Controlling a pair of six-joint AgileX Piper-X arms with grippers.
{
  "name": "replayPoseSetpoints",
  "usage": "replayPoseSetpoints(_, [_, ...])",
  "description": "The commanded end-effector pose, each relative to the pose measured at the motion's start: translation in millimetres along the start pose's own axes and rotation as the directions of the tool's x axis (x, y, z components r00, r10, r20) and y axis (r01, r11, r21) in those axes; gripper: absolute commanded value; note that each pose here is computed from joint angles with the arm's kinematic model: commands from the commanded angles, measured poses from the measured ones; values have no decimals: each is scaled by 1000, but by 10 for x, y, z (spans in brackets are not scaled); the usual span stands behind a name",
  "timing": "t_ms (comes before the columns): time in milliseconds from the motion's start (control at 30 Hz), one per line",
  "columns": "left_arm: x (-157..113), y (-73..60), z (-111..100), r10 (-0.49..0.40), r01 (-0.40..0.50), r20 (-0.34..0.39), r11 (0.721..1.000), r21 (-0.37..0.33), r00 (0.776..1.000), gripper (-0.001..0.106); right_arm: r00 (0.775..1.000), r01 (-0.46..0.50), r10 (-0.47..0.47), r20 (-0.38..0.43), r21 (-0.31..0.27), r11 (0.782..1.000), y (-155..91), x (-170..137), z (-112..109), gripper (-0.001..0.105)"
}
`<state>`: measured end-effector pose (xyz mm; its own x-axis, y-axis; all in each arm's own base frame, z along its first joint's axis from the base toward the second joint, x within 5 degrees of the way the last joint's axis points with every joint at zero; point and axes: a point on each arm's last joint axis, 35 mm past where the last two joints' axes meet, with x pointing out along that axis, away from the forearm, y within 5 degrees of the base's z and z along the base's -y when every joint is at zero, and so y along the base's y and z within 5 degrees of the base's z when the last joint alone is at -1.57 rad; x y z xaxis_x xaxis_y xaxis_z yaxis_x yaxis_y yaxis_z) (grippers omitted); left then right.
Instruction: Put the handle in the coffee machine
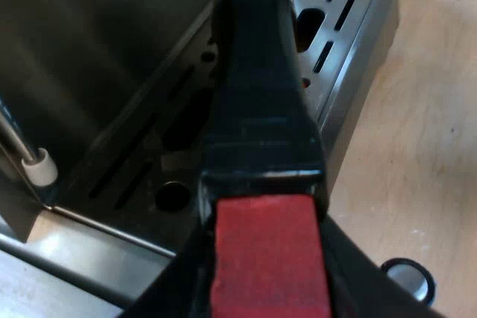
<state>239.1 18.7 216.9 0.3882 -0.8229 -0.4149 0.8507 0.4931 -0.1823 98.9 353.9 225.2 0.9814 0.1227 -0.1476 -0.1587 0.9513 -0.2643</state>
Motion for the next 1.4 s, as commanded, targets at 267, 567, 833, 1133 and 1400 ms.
replayPoseSetpoints(267, [-19, 58, 139, -13, 5, 89, 996, 90, 996, 0, 1000, 17, -17, 4, -4, 1000, -13, 12, 16, 82])
replayPoseSetpoints(567, [-17, 84, 155, -3, -9, 97, 993, 118, 995, 0, 1000, 17, -17, 4, -4, 1000, -13, 12, 16, 82])
replayPoseSetpoints(833, [32, 145, 76, 1, -8, 73, 996, 84, 997, 0, 1000, 17, -17, 4, -4, 1000, -13, 12, 16, 82])
replayPoseSetpoints(1133, [30, 154, 98, -6, -4, 93, 995, 104, 996, 0, 1000, 17, -17, 4, -4, 1000, -13, 12, 16, 82])
replayPoseSetpoints(1400, [24, 200, 153, 15, -28, 118, 994, 109, 993, 0, 1000, 17, -17, 4, -4, 1000, -13, 12, 16, 82])
